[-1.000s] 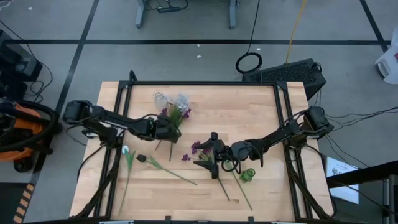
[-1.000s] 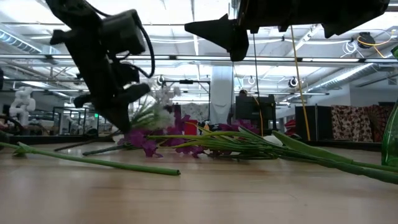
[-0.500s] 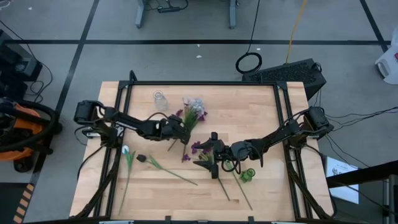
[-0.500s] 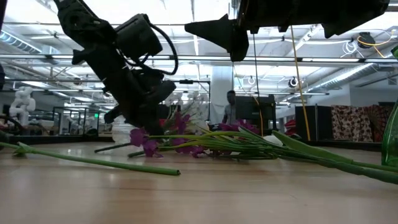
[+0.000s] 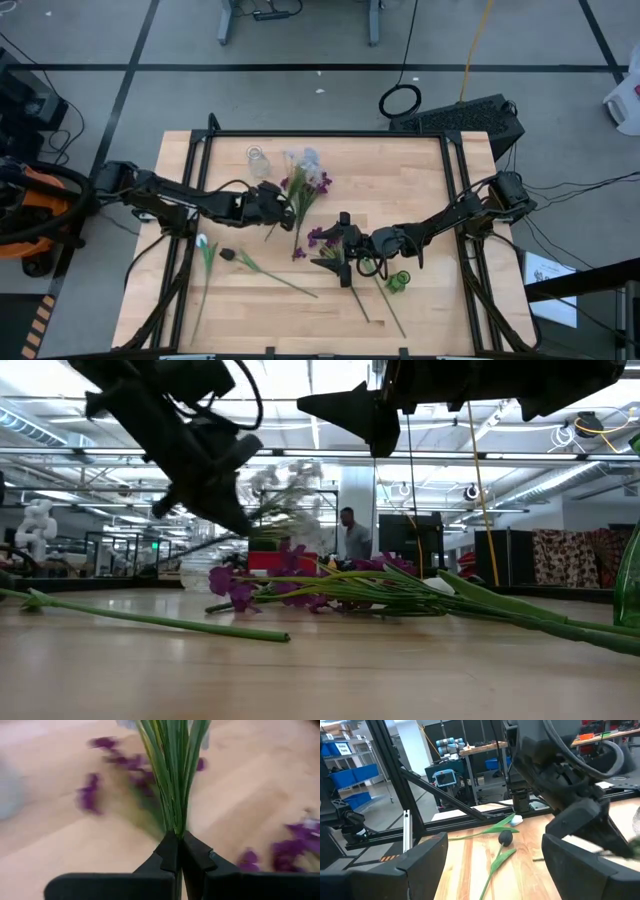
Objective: Sort flowers into vase by color
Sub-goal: Prepare the flowers
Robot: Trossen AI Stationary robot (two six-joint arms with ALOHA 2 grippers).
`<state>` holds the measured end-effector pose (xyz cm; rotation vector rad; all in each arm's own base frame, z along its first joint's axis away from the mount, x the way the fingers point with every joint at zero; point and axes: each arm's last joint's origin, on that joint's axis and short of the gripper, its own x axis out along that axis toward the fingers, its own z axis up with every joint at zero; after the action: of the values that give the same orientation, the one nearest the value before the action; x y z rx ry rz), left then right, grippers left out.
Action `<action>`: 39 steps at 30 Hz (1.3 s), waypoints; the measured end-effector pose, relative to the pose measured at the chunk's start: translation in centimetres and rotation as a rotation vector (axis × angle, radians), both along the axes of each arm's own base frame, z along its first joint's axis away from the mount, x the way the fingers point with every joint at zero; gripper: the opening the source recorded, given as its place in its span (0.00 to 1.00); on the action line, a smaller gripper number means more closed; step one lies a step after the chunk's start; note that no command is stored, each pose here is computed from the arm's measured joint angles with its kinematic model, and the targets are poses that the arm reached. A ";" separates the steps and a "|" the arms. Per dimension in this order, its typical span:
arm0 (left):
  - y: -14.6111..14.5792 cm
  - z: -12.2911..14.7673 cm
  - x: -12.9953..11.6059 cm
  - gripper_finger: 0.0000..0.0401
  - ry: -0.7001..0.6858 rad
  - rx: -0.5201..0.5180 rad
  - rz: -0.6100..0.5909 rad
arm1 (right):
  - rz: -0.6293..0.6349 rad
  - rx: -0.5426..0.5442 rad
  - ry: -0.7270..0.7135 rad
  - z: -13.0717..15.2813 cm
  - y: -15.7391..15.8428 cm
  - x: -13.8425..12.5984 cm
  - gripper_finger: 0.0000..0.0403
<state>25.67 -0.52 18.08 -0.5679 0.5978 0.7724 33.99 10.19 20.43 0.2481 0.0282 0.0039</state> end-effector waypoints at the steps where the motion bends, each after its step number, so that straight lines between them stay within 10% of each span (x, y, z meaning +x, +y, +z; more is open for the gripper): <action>1: 0.0 0.0 -0.6 0.03 0.035 0.009 0.032 | 0.000 -0.005 0.000 0.0 0.0 0.0 0.78; 25: 1.5 -4.1 -0.4 0.04 0.209 0.114 0.243 | 0.000 0.005 -0.006 0.1 0.0 0.0 0.78; 39: 1.5 -5.1 0.1 0.36 0.209 0.012 0.223 | 0.011 0.025 0.132 2.1 0.1 -2.0 0.78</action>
<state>25.76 0.95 12.94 -0.5520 0.7292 1.0537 31.98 10.25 22.53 0.2735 0.1609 -0.0016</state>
